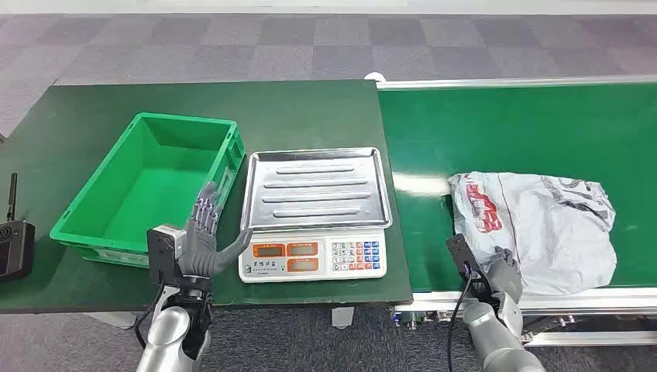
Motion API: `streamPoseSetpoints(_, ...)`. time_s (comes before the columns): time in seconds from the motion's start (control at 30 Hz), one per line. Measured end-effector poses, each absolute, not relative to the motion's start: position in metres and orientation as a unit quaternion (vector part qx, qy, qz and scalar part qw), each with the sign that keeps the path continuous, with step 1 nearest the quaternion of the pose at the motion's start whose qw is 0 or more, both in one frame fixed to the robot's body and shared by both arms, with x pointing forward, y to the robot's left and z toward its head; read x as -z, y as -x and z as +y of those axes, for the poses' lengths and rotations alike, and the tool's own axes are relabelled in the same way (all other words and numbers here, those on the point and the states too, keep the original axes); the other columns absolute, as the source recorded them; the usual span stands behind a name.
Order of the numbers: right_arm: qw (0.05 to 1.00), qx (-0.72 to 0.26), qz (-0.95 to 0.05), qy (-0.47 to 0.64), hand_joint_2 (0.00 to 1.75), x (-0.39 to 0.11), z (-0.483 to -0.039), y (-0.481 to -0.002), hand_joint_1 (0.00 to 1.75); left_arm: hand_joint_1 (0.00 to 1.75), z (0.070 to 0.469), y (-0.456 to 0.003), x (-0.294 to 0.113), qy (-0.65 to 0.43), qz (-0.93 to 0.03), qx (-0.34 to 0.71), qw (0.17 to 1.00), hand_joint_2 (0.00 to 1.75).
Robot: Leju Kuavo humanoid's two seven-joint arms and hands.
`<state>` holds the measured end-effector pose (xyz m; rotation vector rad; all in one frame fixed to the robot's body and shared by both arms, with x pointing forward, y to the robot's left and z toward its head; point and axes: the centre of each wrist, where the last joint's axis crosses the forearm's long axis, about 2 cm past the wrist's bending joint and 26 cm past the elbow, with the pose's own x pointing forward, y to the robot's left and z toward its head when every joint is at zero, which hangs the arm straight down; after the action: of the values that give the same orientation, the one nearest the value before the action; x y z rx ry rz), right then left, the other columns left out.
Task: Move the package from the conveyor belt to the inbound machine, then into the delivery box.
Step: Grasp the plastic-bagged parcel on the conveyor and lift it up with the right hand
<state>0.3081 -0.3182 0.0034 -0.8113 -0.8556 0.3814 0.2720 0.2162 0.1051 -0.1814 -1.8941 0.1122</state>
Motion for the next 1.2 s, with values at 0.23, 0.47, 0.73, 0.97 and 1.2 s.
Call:
streamPoseSetpoints(0.23,0.808,-0.172,-0.422,0.374,1.75,-0.005,-0.316,-0.311,1.75,0.0,0.216,-0.272,-0.105,0.077,-0.81,-0.048,0.58,1.75)
streamPoseSetpoints(0.47,0.795,-0.16,-0.453,0.37,1.75,-0.008,-0.309,-0.313,1.75,0.0,0.216,-0.271,-0.105,0.077,-0.809,-0.048,0.58,1.75)
streamPoseSetpoints(0.73,0.786,-0.149,-0.474,0.367,1.75,-0.01,-0.3,-0.315,1.75,0.0,0.216,-0.271,-0.105,0.078,-0.809,-0.048,0.58,1.75)
streamPoseSetpoints(0.97,0.73,-0.124,-0.549,0.387,1.75,-0.023,-0.297,-0.325,1.75,0.0,0.215,-0.272,-0.105,0.076,-0.809,-0.045,0.581,1.75)
streamPoseSetpoints(1.2,0.643,-0.093,-0.639,0.411,1.75,-0.078,-0.294,-0.358,1.75,0.0,0.214,-0.273,-0.102,0.072,-0.811,-0.041,0.579,1.75)
